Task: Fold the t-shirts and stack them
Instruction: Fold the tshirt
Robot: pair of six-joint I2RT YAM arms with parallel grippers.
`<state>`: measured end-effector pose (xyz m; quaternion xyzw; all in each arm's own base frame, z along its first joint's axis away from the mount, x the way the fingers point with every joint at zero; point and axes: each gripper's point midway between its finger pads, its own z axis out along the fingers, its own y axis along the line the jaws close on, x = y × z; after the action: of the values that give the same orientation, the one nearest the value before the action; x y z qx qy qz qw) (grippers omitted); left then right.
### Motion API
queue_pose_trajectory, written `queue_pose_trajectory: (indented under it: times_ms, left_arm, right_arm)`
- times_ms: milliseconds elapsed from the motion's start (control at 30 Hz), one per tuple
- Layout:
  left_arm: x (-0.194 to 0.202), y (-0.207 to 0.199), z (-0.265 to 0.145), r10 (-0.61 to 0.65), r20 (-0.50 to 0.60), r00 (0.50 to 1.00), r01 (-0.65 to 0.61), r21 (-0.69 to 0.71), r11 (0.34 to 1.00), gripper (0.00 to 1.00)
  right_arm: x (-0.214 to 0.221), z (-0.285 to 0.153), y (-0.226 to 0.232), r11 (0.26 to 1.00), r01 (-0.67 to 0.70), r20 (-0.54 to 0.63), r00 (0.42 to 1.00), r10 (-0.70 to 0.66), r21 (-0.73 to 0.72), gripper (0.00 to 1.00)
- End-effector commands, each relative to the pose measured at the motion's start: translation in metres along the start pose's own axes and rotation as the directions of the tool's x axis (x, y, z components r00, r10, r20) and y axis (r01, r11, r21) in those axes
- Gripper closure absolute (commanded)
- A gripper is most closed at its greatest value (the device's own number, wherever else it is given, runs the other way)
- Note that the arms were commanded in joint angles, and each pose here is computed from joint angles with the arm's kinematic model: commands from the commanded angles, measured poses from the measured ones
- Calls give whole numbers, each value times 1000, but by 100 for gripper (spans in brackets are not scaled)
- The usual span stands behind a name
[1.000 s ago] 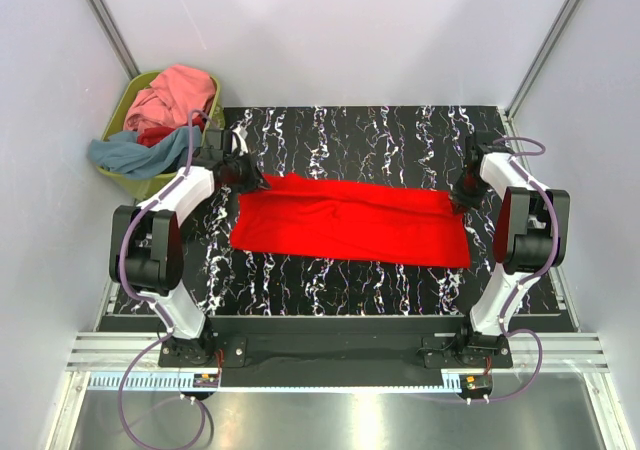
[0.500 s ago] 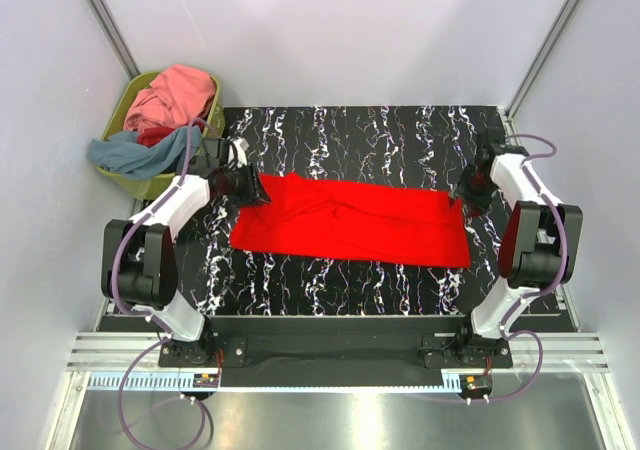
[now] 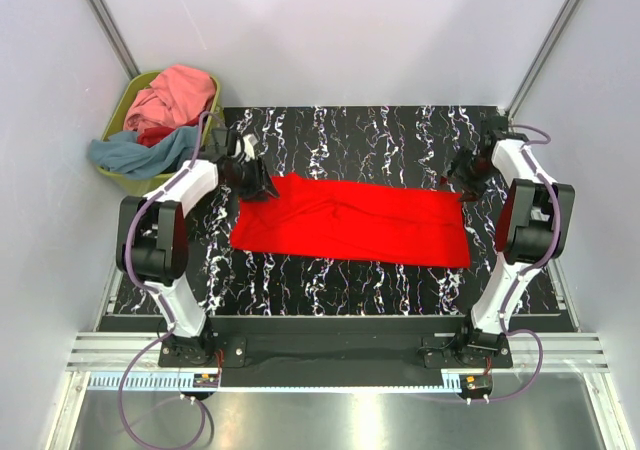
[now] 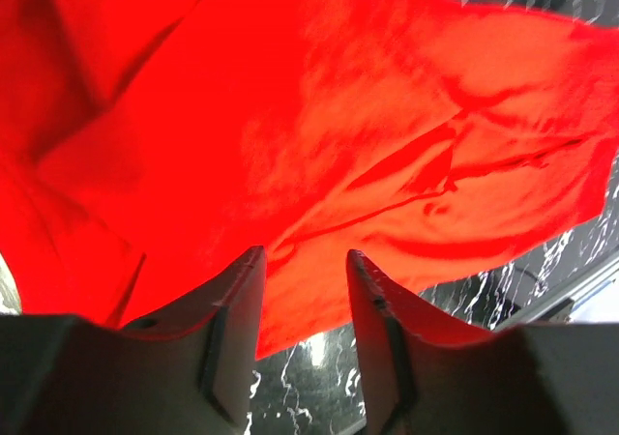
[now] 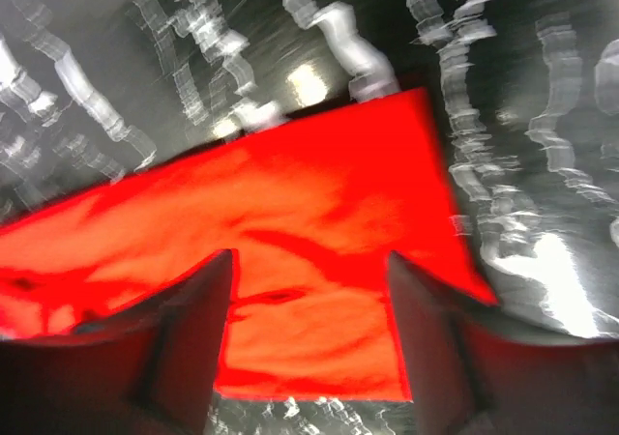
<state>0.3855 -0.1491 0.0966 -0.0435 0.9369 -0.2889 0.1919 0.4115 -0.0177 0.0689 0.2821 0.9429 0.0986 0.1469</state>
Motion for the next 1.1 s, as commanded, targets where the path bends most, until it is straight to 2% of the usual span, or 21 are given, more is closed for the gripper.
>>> queue_pose_trajectory:
  times_ms: [0,100,200,300,367,400,433,500,533,600,700,733,767,800,1067]
  left_arm:
    - [23,2,-9,-33,-36,999,33,-11,999,55]
    - [32,8,-13,-38,-45,998,37,-11,999,54]
    - [18,16,-19,-39,-4,999,38,-32,999,53]
    - [-5,25,-21,-67,44,997,70,-56,996,51]
    - [-17,30,-19,-100,56,993,103,-57,993,51]
    - [-23,38,-19,-122,73,990,128,-75,989,51]
    - [-29,46,-20,-138,92,986,148,-104,984,51]
    - [-34,58,-20,-172,113,979,187,-134,973,51]
    - [-37,63,-19,-174,122,977,192,-154,969,51]
    - [-40,68,-15,-171,125,977,190,-165,968,51]
    - [-44,73,-9,-168,127,978,188,-174,967,51]
    - [-44,77,-7,-167,131,977,190,-185,964,51]
    - [-45,79,-2,-168,133,977,191,-185,964,51]
    - [-44,81,1,-176,128,976,197,-185,963,51]
    - [-47,98,16,-223,101,970,236,-145,961,52]
  right_arm:
    - [12,-14,40,972,-7,-55,998,-6,-235,25]
    - [34,-11,71,922,50,-80,993,-87,-385,21]
    - [51,-11,106,873,112,-93,980,-176,-474,19]
    - [58,-10,150,818,169,-60,969,-240,-550,20]
    - [63,-17,199,752,258,13,949,-315,-606,20]
    - [67,-5,213,749,250,-1,948,-317,-614,20]
    - [68,-12,248,693,302,61,935,-350,-655,20]
    - [75,11,272,692,262,24,942,-334,-673,25]
    - [66,3,296,655,285,71,940,-334,-700,29]
    - [72,17,324,642,282,70,940,-335,-713,36]
    - [83,39,350,632,280,73,940,-334,-722,38]
    - [80,31,366,605,291,97,938,-333,-741,38]
    - [92,49,371,613,265,55,939,-339,-744,38]
    - [91,41,385,582,274,72,936,-345,-766,38]
    - [123,83,404,575,274,31,918,-395,-771,38]
